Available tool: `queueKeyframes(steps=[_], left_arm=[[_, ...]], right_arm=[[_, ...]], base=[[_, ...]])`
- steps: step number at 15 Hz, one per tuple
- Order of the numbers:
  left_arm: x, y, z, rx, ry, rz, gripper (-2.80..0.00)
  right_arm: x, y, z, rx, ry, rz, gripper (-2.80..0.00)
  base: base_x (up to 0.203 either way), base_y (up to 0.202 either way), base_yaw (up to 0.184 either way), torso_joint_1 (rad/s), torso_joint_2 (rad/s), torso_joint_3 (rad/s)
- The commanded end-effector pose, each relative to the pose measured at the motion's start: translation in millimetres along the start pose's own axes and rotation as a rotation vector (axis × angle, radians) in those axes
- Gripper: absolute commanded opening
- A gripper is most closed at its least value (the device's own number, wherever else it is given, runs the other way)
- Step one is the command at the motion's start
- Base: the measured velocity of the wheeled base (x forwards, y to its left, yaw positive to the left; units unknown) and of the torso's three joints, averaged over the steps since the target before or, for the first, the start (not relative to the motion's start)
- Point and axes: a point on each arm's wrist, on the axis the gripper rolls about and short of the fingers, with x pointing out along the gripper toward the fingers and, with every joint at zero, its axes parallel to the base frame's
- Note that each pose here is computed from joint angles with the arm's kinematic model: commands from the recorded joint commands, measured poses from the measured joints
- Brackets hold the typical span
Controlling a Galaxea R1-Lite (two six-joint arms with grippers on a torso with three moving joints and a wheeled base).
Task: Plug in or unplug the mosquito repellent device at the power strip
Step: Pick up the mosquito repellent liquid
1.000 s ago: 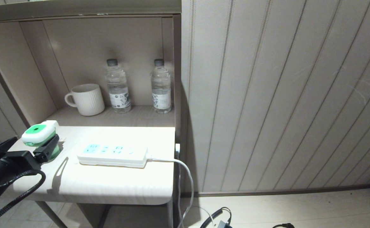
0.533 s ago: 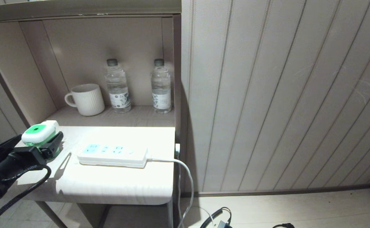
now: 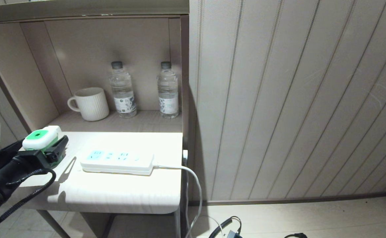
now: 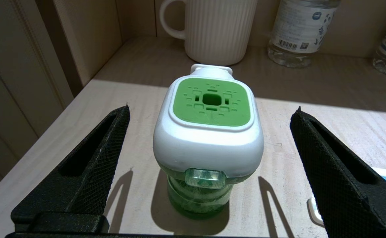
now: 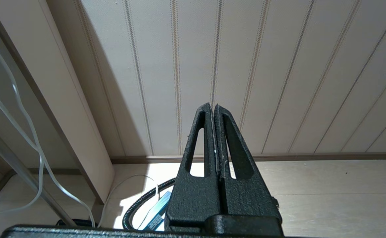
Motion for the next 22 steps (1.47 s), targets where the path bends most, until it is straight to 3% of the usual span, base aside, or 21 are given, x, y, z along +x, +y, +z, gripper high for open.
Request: queueKeyframes(steps=[1, 3, 4, 15, 18, 22], left_arm=[[1, -0.1, 1, -0.001, -0.007, 0.001, 0.0], [1, -0.4, 1, -0.001, -0.01, -0.001, 0.0], [1, -0.1, 1, -0.001, -0.01, 0.0, -2.8], [1, -0.5, 2, -0.006, -0.01, -0.003, -2.8], [-5, -1.5, 17, -0.016, -0.061, -0.012, -2.8], [-21, -4.9, 48, -0.016, 0.008, -0.018, -2.8]], right_arm=[[0, 0, 0, 0.0, 0.0, 0.0, -2.8], [0, 0, 0, 0.0, 0.0, 0.0, -2.8], [0, 0, 0, 0.0, 0.0, 0.0, -2.8], [0, 0, 0, 0.0, 0.0, 0.0, -2.8], [0, 0, 0, 0.0, 0.0, 0.0, -2.8], [0, 0, 0, 0.0, 0.0, 0.0, -2.8]], base=[[0.0, 0.0, 0.0, 0.0, 0.0, 0.0], [0.0, 0.0, 0.0, 0.0, 0.0, 0.0], [0.0, 0.0, 0.0, 0.0, 0.0, 0.0], [0.0, 0.0, 0.0, 0.0, 0.0, 0.0], [0.0, 0.0, 0.0, 0.0, 0.0, 0.0], [0.0, 0.0, 0.0, 0.0, 0.0, 0.0]])
